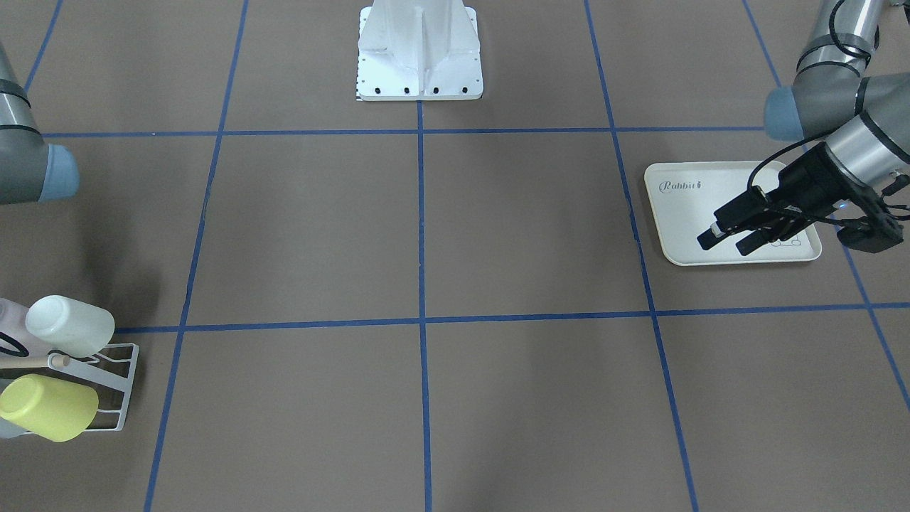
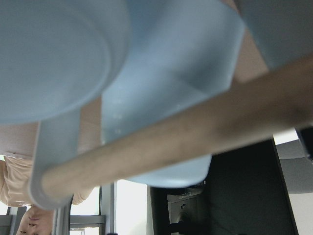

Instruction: Transfer IKEA cup to right arm and place on rack

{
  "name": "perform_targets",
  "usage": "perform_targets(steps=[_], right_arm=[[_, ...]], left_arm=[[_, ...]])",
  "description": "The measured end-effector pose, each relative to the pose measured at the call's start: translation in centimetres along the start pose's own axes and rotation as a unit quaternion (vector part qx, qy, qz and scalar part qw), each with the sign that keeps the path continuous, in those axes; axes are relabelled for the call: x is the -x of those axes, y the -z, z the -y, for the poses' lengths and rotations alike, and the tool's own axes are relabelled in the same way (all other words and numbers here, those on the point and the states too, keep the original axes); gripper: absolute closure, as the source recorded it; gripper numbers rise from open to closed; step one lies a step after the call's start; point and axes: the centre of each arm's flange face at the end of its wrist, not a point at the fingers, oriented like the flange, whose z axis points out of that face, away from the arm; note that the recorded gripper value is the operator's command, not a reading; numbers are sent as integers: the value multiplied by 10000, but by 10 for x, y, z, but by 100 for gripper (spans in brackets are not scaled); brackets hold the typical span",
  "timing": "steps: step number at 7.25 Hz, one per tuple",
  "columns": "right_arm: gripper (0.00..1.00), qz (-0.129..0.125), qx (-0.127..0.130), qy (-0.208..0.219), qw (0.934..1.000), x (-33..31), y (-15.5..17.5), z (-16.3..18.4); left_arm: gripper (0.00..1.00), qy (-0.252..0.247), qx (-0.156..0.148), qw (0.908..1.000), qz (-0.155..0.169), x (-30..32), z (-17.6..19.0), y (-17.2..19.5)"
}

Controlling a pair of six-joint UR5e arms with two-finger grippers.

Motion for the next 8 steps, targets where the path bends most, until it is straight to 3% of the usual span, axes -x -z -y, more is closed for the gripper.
perform_targets(steps=[1,2,5,7,8], right_arm=[[10,3,-1,-1,10000,0,0,0],[2,4,-1,-4,10000,0,0,0],[1,-120,-40,-113,9999,-13,7,-4],[1,-329,-414,-637,9966,-30,21,-12],[1,-413,-722,-1146,9899,-32,28,-21]], left_arm=[[0,-2,-1,10000,-2,0,0,0],[0,-3,-1,10000,-2,0,0,0],[0,-8,-3,10000,-6,-1,0,0],[0,-20,-30,10000,-15,-2,2,3],[0,-24,-46,10000,-20,-2,3,5]])
